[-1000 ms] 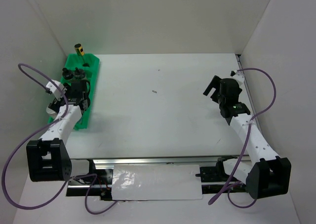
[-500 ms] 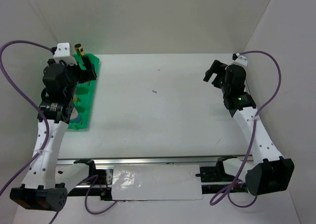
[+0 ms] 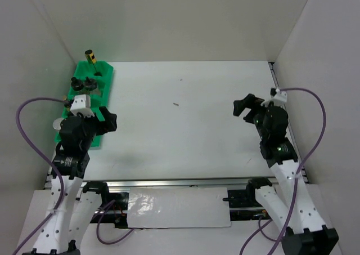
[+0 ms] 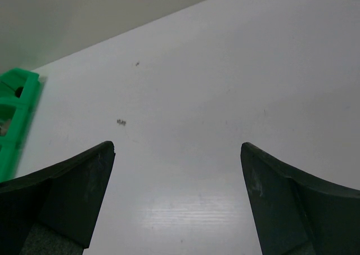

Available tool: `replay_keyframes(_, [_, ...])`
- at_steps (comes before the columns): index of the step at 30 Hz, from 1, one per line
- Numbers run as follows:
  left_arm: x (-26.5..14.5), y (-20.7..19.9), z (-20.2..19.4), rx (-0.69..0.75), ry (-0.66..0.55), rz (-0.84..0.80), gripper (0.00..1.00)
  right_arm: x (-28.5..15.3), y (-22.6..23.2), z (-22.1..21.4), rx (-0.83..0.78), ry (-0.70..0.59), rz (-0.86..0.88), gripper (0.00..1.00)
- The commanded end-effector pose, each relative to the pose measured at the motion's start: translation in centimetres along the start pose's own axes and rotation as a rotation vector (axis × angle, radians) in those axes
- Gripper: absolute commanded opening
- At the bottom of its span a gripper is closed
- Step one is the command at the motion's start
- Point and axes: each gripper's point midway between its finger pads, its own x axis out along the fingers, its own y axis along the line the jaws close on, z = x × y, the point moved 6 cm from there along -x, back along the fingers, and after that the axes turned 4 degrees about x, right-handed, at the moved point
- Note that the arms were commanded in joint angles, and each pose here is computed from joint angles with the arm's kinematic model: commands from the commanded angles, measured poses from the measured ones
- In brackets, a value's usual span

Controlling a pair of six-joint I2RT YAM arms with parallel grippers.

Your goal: Organize the condiment bottles

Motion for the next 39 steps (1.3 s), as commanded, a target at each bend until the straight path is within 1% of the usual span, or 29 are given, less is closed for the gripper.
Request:
replay_keyframes(1, [-1.2,-0.4,-1.1,-0.073,-0.047,-0.023,1.00,-2.0,-1.1,-2.0,0.071,-0.019,-0.003,1.00])
replay_keyframes(2, [-1.5,-0.8,-1.4,-0.085,-0.049,-0.050,1.00,-2.4,-1.8,-3.4,0.093,0.004,-0.017,1.00])
replay_keyframes(3, [-1.9,-0.8,-1.2,-0.068,-0.069,-0.054,1.00,-2.9,-2.1,-3.5,0.108,-0.013,-0.028,1.00])
replay_keyframes(4, [-2.3,-1.0,-1.0,-0.065,-0.086,-0.068,1.00,-4.0,-2.0,-3.2,0.123,-0.056,-0.015,1.00])
replay_keyframes(5, [-3.0,-0.5,-0.6,-0.082,-0.127,-0.020,1.00,-4.3,-2.6,-3.7,0.152,-0.064,-0.043,1.00])
replay_keyframes(6, [-3.4,-0.3,-0.7,-0.096,-0.135,0.000,1.00,-4.8,-2.7,-3.5,0.169,-0.086,-0.048,1.00])
replay_keyframes(7, [-3.5,0.3,-1.1,-0.109,-0.137,0.049,1.00,-5.6,-3.2,-3.6,0.185,-0.111,-0.071,1.00])
replay_keyframes(9, [-4.4,0.4,-2.7,-0.095,-0.107,0.045,1.00,-6.8,-3.8,-4.0,0.236,-0.145,-0.095,1.00])
replay_keyframes(10, [-4.4,0.6,-2.6,-0.095,-0.111,0.062,1.00,-6.8,-4.0,-4.2,0.248,-0.139,-0.113,1.00])
replay_keyframes(12, [-4.9,0.8,-3.6,-0.132,-0.097,0.085,1.00,-7.5,-4.3,-4.4,0.276,-0.159,-0.114,1.00])
replay_keyframes(18, [-5.9,0.9,-3.7,-0.163,-0.152,0.094,1.00,-8.0,-5.7,-6.5,0.386,-0.162,-0.181,1.00])
replay_keyframes(20, [-6.1,1.2,-3.8,-0.158,-0.169,0.114,1.00,-8.2,-6.1,-7.1,0.384,-0.151,-0.190,1.00])
replay_keyframes(25, [-6.2,1.0,-3.8,-0.157,-0.173,0.092,1.00,-8.6,-6.1,-7.5,0.393,-0.148,-0.181,1.00])
replay_keyframes(27, [-5.9,1.1,-3.9,-0.154,-0.156,0.109,1.00,-8.5,-6.5,-7.9,0.390,-0.141,-0.200,1.00])
replay_keyframes(29, [-5.7,1.2,-4.0,-0.163,-0.150,0.120,1.00,-8.5,-6.2,-7.7,0.383,-0.148,-0.178,1.00])
replay_keyframes(34, [-4.8,1.3,-4.6,-0.157,-0.080,0.149,1.00,-8.5,-6.4,-7.8,0.403,-0.157,-0.183,1.00])
replay_keyframes(39, [-4.6,1.0,-4.5,-0.145,-0.061,0.132,1.00,-8.4,-6.2,-7.7,0.396,-0.166,-0.164,1.00])
